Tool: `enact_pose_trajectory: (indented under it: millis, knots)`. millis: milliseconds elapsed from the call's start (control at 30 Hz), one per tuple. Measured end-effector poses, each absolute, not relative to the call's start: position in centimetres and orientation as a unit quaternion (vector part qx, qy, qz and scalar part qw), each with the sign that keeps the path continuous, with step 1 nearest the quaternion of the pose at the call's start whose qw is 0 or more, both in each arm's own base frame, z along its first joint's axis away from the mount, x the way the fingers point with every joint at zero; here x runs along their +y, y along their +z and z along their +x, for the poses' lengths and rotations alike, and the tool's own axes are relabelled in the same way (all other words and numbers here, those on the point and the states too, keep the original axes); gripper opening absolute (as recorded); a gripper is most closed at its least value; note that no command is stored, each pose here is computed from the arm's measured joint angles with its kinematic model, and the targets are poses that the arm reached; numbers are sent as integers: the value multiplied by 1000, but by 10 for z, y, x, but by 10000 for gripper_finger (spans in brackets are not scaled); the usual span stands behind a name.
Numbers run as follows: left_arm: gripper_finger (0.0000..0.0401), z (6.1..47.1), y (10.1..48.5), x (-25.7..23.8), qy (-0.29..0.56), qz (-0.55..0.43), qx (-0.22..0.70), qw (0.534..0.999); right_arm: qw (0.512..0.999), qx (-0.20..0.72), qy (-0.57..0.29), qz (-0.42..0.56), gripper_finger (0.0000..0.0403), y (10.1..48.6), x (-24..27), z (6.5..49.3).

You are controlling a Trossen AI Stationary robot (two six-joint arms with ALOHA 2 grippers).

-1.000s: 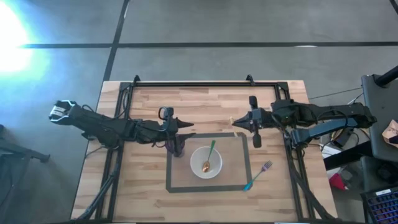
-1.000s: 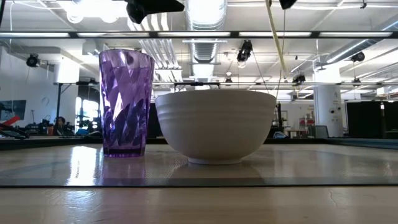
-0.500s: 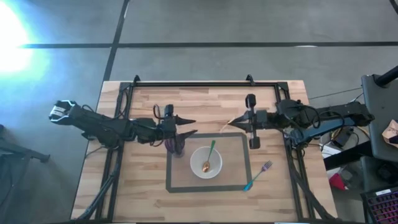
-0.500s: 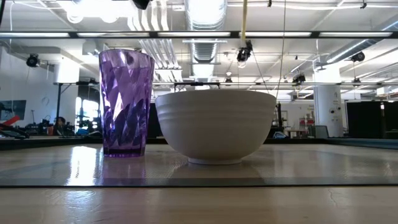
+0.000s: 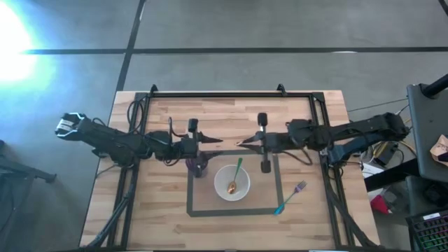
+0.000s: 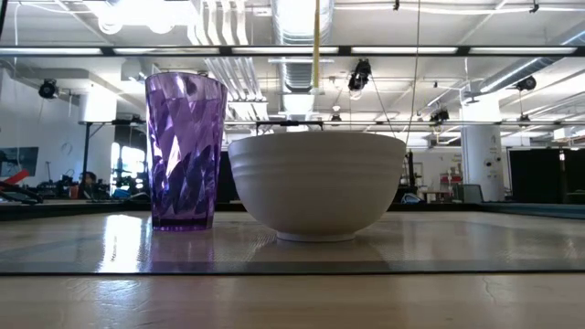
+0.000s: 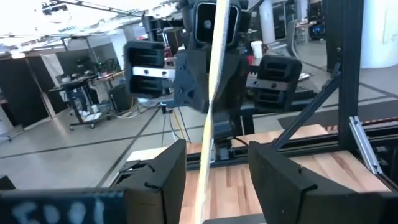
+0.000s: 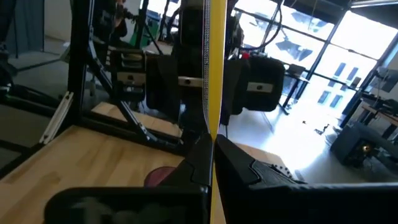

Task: Pick & Place Utensil
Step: Put the yellow straw into the purple cup

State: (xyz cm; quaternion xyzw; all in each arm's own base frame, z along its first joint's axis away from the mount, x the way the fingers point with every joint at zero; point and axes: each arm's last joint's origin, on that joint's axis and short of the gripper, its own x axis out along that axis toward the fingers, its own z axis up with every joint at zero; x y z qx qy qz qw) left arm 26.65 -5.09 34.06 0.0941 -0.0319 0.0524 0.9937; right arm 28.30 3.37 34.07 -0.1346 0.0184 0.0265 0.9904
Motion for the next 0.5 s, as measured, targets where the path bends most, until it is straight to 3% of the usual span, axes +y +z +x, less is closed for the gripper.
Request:
enact_pose_trajectory:
  millis: [500]
  knots:
    - [168,266,342,-51,47,102,-37,993,988,51,30,-142,8,326,40,332]
